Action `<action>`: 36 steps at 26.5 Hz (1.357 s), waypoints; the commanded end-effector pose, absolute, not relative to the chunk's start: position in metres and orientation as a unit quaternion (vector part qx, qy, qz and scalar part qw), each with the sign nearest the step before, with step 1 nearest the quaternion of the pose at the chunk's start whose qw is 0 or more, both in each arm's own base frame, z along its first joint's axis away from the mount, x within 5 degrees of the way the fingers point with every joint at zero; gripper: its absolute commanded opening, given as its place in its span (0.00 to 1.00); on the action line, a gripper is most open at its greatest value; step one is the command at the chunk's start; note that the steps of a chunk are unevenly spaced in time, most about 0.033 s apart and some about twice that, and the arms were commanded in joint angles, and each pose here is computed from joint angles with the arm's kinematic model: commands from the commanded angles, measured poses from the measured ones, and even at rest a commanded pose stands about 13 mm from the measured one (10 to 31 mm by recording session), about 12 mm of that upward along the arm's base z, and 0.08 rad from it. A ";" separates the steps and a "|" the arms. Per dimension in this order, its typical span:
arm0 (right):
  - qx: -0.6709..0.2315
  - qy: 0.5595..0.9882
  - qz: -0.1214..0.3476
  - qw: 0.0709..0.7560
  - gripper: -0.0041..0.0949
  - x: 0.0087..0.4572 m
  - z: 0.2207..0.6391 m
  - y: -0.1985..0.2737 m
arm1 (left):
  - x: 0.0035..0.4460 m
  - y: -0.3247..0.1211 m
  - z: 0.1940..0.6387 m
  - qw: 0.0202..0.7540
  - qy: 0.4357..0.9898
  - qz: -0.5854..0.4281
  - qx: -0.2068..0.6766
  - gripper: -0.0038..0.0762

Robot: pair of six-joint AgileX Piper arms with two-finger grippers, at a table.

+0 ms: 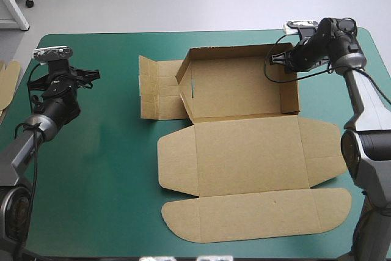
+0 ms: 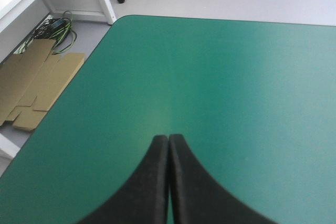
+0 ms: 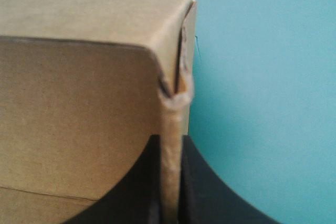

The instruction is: Fold the box

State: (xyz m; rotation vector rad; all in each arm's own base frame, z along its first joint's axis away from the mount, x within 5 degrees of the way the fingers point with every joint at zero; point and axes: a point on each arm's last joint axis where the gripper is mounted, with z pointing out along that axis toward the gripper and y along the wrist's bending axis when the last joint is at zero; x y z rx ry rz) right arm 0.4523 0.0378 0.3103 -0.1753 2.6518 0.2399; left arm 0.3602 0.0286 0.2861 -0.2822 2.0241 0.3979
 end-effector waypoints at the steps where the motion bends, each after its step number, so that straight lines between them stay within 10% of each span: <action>1: -0.070 0.964 0.082 0.245 0.01 0.443 0.331 0.036 | 0.356 0.046 0.306 0.513 0.828 0.192 -0.120 0.03; 9: -0.074 0.966 0.086 0.232 0.05 0.449 0.318 0.037 | 0.348 0.064 0.293 0.418 0.844 0.332 -0.053 0.04; 18: -0.074 0.959 0.104 0.253 0.71 0.440 0.346 0.037 | 0.349 0.064 0.293 0.427 0.843 0.320 -0.063 0.04; 36: -0.068 0.909 0.078 0.403 0.69 0.329 0.482 0.022 | 0.341 0.036 0.270 0.389 0.860 0.330 -0.006 0.04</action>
